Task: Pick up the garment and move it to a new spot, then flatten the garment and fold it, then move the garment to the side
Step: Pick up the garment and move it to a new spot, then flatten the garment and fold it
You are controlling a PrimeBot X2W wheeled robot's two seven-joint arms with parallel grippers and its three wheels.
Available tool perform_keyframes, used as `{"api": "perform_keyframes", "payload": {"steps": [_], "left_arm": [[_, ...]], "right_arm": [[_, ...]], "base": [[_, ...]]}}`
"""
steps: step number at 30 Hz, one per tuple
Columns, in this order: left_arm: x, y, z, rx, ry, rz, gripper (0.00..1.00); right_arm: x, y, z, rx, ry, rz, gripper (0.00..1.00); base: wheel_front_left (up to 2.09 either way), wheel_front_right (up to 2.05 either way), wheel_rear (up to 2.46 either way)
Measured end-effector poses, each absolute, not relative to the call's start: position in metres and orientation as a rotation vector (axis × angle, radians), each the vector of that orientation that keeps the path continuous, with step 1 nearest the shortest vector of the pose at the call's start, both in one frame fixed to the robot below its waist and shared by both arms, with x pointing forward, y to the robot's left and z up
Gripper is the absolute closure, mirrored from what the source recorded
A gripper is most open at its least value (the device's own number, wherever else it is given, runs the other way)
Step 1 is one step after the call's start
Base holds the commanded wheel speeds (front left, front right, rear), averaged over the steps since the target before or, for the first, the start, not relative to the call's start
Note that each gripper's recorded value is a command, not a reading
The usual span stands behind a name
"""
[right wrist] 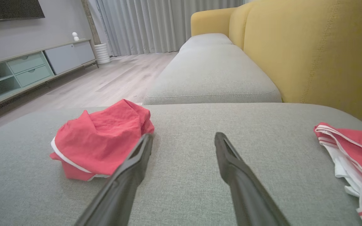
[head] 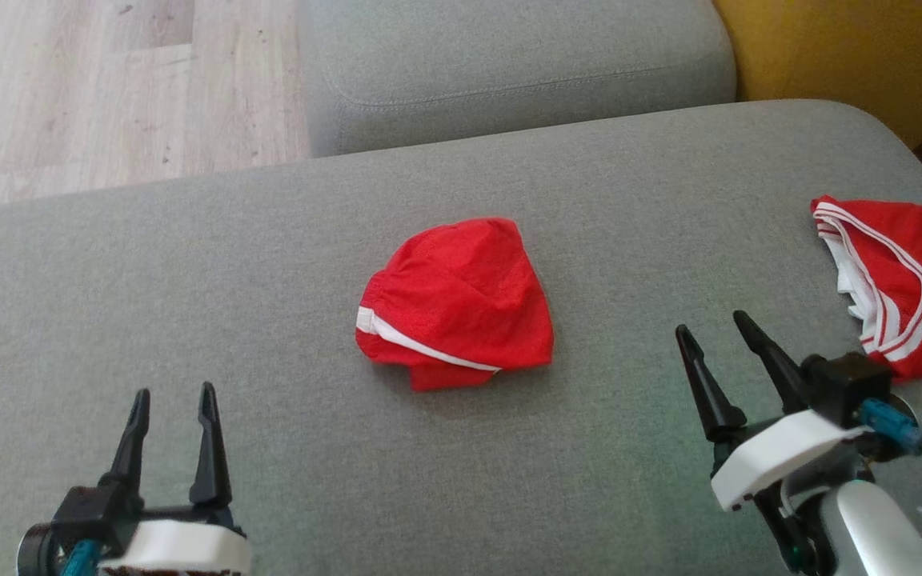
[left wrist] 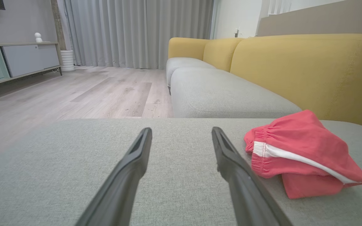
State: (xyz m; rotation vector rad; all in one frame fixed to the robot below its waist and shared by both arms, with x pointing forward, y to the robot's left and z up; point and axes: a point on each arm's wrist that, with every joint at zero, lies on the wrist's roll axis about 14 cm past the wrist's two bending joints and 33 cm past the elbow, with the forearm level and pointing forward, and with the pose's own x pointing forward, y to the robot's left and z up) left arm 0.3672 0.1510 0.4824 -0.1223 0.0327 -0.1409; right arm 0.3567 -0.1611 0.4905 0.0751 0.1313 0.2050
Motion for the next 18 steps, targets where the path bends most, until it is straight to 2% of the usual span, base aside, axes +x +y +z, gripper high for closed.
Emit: {"api": "perform_keyframes", "payload": {"steps": [18], "left_arm": [[0.37, 0.153, 0.493, -0.144, 0.032, -0.111, 0.0]], "right_arm": [[0.354, -0.165, 0.488, 0.098, 0.133, 0.177, 0.0]], "base": [[0.0, 0.0, 0.0]]}}
